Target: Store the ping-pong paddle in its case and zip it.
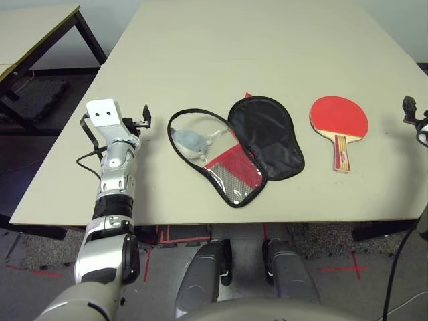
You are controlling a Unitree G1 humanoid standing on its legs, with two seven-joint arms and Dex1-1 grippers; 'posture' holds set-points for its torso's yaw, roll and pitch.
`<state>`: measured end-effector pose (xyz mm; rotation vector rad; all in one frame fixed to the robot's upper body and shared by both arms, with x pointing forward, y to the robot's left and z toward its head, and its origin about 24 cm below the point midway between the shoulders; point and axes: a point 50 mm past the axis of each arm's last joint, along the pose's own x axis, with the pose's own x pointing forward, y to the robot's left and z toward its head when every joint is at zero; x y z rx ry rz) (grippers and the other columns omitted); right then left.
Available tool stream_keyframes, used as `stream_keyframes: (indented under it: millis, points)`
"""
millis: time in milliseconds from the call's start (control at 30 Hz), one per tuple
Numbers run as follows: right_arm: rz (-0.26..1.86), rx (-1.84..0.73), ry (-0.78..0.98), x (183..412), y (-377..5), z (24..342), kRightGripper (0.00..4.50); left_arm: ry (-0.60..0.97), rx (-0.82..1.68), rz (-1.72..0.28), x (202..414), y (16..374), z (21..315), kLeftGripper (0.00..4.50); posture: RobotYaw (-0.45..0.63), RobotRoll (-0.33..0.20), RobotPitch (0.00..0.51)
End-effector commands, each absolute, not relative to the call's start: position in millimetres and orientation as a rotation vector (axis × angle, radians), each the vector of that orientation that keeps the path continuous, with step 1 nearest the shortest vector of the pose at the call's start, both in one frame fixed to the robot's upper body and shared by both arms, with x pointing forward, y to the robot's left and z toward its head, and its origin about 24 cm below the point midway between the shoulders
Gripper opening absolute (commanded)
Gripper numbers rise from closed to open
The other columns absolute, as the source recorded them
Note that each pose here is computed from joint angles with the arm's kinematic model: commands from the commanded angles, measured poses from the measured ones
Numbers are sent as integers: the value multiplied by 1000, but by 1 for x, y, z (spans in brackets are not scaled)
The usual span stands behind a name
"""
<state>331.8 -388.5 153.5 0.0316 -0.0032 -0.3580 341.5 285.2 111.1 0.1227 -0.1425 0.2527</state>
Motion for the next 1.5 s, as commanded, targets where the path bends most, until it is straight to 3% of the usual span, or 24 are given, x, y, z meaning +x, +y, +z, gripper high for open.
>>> stream_keyframes:
  millis: [33, 233, 333, 533, 767, 967, 1167, 1500]
  points:
    - [-378, 34, 31, 330, -389, 144, 4481, -115, 115, 254, 339, 284, 103, 4500, -17, 0, 150]
    - [-392, 31, 16, 327, -390, 142, 4481, -103, 112, 231, 341, 282, 103, 4500, -30, 0, 155]
    - [-388, 19, 6, 327, -391, 145, 4481, -130, 103, 226, 345, 287, 118, 4500, -30, 0, 155]
    - [-374, 11, -4, 330, -391, 160, 4481, -221, 98, 80, 365, 291, 187, 4500, -44, 0, 156]
    - [-320, 44, 60, 339, -376, 177, 4481, -232, 228, -306, 377, 252, 249, 4500, -64, 0, 149]
    - [-215, 78, 162, 343, -340, 184, 4481, -217, 206, -500, 378, 209, 247, 4500, -91, 0, 145]
    - [-123, 79, 302, 331, -302, 185, 4481, -154, 194, -639, 367, 169, 219, 4500, -96, 0, 143]
    - [-38, 48, 507, 311, -263, 173, 4481, -84, 160, -697, 353, 148, 195, 4500, -91, 0, 145]
